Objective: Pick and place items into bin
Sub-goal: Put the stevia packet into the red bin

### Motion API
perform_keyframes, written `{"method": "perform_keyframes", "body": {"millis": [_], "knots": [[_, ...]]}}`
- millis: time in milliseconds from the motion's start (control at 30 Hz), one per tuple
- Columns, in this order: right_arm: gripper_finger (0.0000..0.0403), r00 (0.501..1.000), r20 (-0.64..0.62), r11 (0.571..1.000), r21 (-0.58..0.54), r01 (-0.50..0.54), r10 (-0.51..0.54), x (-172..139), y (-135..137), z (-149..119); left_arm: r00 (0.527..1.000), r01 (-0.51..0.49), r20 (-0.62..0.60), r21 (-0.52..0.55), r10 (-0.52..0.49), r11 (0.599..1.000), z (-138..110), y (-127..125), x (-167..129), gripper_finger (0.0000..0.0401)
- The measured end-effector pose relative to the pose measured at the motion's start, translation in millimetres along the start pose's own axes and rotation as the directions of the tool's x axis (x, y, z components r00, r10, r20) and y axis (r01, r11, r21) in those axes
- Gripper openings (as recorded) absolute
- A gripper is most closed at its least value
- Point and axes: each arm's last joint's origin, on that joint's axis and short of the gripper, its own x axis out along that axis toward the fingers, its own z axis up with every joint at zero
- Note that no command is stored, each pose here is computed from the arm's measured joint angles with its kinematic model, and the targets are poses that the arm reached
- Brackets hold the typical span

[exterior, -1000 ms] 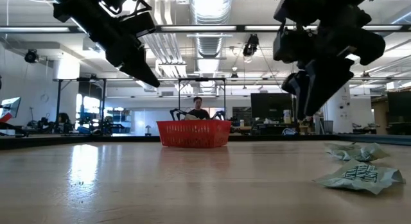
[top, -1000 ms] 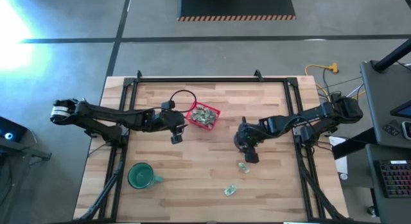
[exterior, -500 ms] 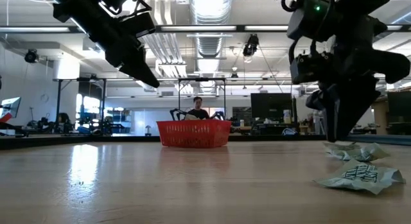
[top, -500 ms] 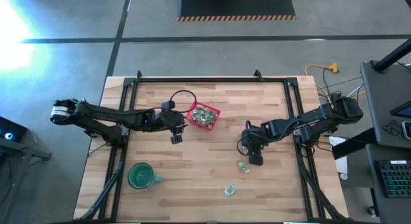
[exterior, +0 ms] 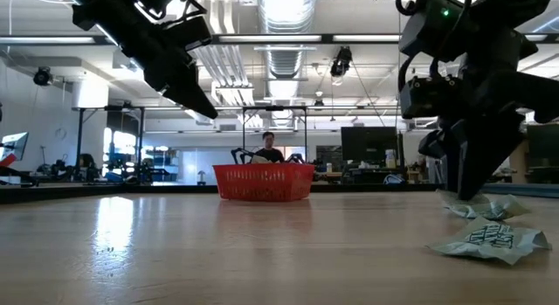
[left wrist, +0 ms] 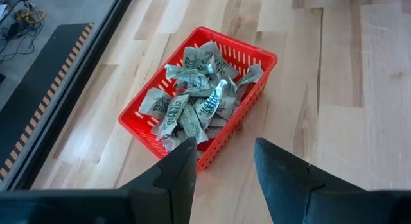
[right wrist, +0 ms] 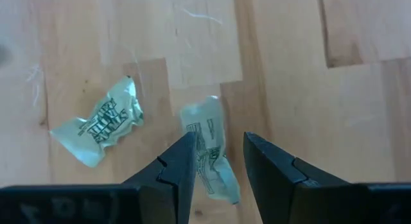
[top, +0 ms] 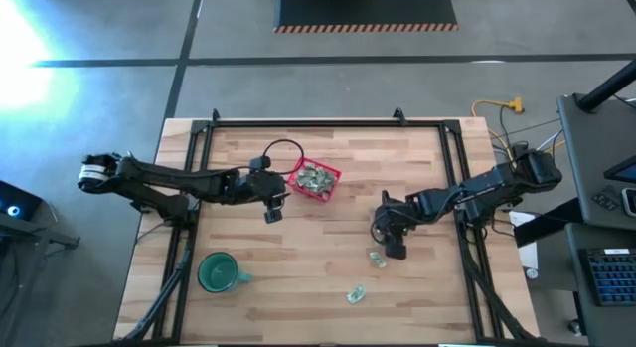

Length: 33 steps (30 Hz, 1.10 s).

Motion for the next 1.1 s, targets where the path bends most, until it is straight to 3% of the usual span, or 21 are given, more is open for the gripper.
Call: {"method": "perform_keyframes", "body": {"millis": [467, 867, 1100], "knots": [[0.0116, 1.000, -0.020, 0.999, 0.051, 0.001, 0.000, 2.9, 1.1, -6.6, 1.000, 0.000, 0.012, -0.004, 0.000, 1.000, 1.1, 0.0, 0.0, 0.0141], [0.0016, 1.000, -0.025, 1.000, 0.023, 0.001, -0.001, 3.7, 0.7, -8.5, 1.000, 0.000, 0.015, -0.006, 0.000, 1.000, 1.1, -0.1, 0.2, 0.0141], [0.0009, 1.000, -0.014, 1.000, 0.011, -0.003, 0.003, 3.5, 1.3, -7.0, 1.000, 0.000, 0.014, -0.005, 0.000, 1.000, 1.0, -0.1, 0.2, 0.0141]]}}
